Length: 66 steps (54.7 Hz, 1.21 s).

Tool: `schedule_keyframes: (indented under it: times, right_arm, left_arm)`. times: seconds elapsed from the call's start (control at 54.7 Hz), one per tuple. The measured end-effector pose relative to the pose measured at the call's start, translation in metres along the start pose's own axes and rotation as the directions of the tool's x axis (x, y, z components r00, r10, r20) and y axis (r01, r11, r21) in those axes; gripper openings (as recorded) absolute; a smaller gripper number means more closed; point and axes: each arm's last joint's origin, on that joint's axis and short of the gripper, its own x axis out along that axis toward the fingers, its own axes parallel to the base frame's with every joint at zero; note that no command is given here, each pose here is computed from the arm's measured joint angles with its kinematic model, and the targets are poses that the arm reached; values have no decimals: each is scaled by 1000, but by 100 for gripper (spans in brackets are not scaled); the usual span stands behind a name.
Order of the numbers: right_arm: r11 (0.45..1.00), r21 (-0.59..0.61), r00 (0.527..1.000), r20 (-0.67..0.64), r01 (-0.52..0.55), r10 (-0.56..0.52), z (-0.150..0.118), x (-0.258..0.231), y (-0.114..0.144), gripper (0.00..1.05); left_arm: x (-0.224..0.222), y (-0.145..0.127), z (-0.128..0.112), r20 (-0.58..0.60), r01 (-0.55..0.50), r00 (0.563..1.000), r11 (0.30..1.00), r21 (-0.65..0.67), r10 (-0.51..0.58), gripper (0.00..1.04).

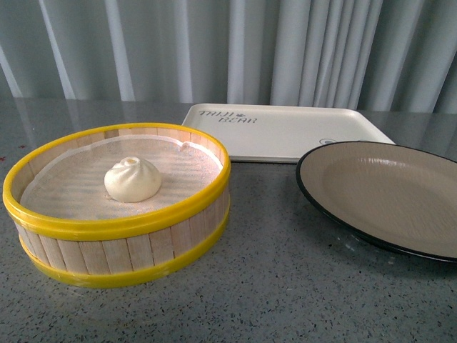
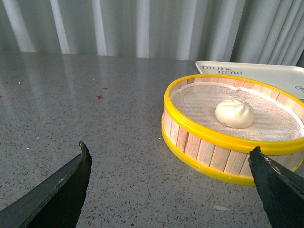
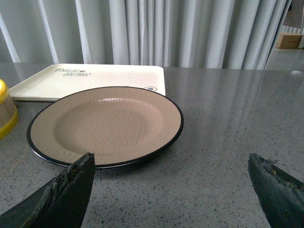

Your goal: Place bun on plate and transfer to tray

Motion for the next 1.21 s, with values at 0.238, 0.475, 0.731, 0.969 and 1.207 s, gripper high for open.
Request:
schedule_keyframes:
  times: [0.238, 0.475, 0.731, 0.969, 1.207]
  right_arm:
    - [1000, 0, 1000, 0, 0, 0, 0, 0, 0, 96]
    - [1000, 0, 1000, 0, 0, 0, 0, 0, 0, 96]
    - [1000, 0, 1000, 0, 0, 0, 0, 0, 0, 96]
    - [1000, 0, 1000, 0, 0, 0, 0, 0, 0, 96]
    - [1000, 0, 1000, 0, 0, 0, 0, 0, 0, 96]
  left_arm:
    - [0, 0, 0, 0, 0, 1000, 1000, 0, 0, 98]
    - [0, 0, 0, 0, 0, 1000, 1000, 0, 0, 98]
    - [0, 0, 0, 0, 0, 1000, 1000, 0, 0, 98]
    - [0, 0, 0, 0, 0, 1000, 1000, 0, 0, 98]
    - [12, -1, 8, -207, -65, 978, 980, -191, 25, 98]
